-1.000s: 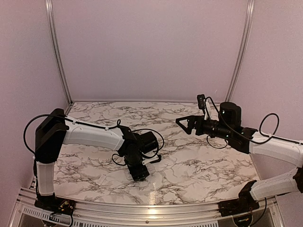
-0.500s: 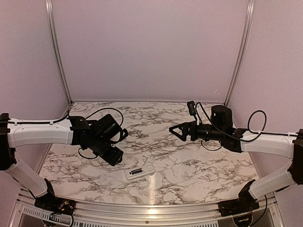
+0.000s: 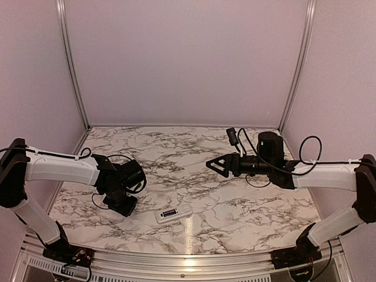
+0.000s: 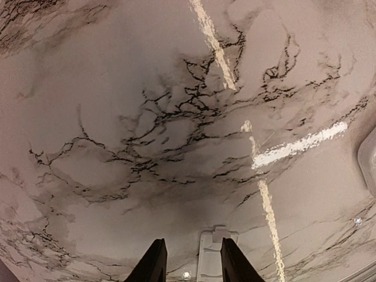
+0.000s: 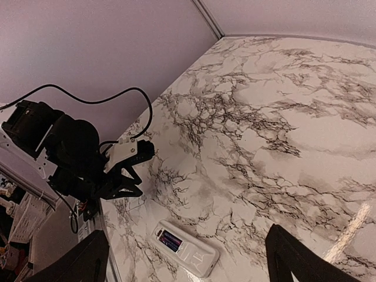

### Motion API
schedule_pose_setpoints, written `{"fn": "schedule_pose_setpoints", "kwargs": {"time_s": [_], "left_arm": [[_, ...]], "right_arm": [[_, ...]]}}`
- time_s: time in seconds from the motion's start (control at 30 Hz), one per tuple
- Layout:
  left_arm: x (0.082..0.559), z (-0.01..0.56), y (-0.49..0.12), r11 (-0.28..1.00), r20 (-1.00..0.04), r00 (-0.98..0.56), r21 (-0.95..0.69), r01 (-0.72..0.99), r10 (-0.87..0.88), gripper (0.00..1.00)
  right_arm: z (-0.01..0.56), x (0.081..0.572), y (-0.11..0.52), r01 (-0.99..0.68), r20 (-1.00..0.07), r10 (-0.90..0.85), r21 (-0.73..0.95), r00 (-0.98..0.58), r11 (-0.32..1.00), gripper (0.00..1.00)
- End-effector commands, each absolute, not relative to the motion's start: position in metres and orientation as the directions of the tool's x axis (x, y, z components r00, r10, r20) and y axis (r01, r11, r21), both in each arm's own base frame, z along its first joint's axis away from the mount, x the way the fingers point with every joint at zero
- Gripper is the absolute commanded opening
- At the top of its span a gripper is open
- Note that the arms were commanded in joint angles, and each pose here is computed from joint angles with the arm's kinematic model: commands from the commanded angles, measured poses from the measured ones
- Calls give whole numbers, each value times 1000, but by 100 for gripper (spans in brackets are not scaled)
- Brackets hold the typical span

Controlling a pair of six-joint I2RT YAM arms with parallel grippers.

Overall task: Load the batteries into the remote control
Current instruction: Pick up the battery cover from the center of the board.

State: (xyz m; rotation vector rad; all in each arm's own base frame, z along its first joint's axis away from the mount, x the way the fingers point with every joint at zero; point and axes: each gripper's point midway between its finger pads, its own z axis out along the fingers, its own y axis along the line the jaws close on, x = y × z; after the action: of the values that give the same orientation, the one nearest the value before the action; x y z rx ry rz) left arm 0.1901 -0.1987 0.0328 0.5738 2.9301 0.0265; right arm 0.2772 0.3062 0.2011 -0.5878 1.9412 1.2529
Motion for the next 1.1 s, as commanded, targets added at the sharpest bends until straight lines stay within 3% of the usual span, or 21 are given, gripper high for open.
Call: {"fn": "schedule_pose_setpoints", "kwargs": {"time_s": [0.0,0.53,1.07], "left_arm": [[194,30,-208,921,-130,-912,31,389,389,30],[184,17,-220,899,-71,-898,-29,436,433,21],[177,16,-224,886,-61,-887,-57,461,458,21]], "right_arm": [[223,282,309,-736,-807,39,556,-590,386,90],[218,284,313,-736,-801,27,563,-599,377,85],[217,284,314,-733,-795,25,571,-607,371,84]]}}
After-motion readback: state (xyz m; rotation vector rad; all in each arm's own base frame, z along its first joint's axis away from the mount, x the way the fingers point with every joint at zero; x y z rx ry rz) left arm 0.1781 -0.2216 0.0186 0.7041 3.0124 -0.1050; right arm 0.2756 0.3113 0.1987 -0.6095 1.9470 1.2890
